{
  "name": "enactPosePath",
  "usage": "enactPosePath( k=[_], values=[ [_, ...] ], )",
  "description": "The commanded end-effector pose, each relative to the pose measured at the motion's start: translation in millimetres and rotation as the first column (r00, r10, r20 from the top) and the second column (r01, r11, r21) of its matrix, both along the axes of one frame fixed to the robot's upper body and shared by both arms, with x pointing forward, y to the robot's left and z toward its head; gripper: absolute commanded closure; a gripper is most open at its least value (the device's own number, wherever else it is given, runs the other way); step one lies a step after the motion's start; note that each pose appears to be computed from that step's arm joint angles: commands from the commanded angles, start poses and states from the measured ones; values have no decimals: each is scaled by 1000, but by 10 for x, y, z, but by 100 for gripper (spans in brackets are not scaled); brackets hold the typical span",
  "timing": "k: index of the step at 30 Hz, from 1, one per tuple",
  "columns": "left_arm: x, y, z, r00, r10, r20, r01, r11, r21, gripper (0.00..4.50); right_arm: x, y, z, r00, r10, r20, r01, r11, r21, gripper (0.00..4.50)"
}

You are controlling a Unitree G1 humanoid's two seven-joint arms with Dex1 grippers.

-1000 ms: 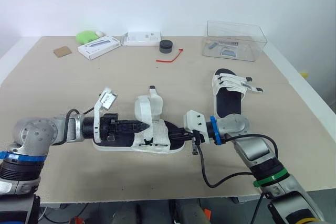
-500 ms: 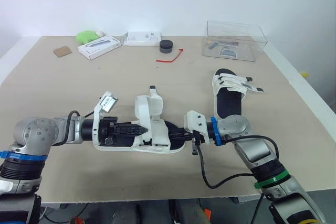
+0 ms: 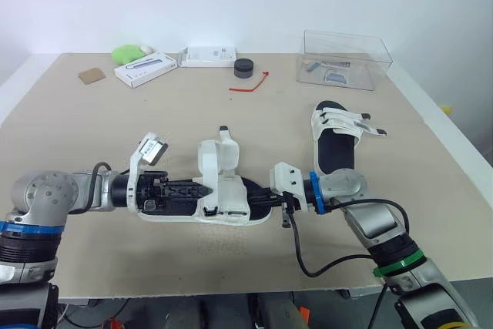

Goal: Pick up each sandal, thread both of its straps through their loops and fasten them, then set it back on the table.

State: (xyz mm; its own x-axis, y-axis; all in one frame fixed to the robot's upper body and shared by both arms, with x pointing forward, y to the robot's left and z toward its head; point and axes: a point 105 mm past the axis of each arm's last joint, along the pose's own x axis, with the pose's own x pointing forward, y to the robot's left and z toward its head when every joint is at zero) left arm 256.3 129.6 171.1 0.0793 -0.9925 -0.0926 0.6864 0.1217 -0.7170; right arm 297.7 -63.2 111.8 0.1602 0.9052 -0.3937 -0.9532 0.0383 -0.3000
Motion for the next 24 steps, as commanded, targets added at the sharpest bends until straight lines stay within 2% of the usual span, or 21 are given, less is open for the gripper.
enactPosePath(
  k=[1,11,24],
  values=[
    [-28,13,49,999,-10,40,10,1000,3,426,27,-47,37,1000,-18,26,18,1000,-12,450],
    [169,38,105,995,60,86,-58,998,-21,426,26,-40,34,999,-21,25,21,1000,-10,450],
    [75,-15,30,997,-12,73,11,1000,14,426,13,-50,19,1000,-23,20,23,1000,-12,450]
  ],
)
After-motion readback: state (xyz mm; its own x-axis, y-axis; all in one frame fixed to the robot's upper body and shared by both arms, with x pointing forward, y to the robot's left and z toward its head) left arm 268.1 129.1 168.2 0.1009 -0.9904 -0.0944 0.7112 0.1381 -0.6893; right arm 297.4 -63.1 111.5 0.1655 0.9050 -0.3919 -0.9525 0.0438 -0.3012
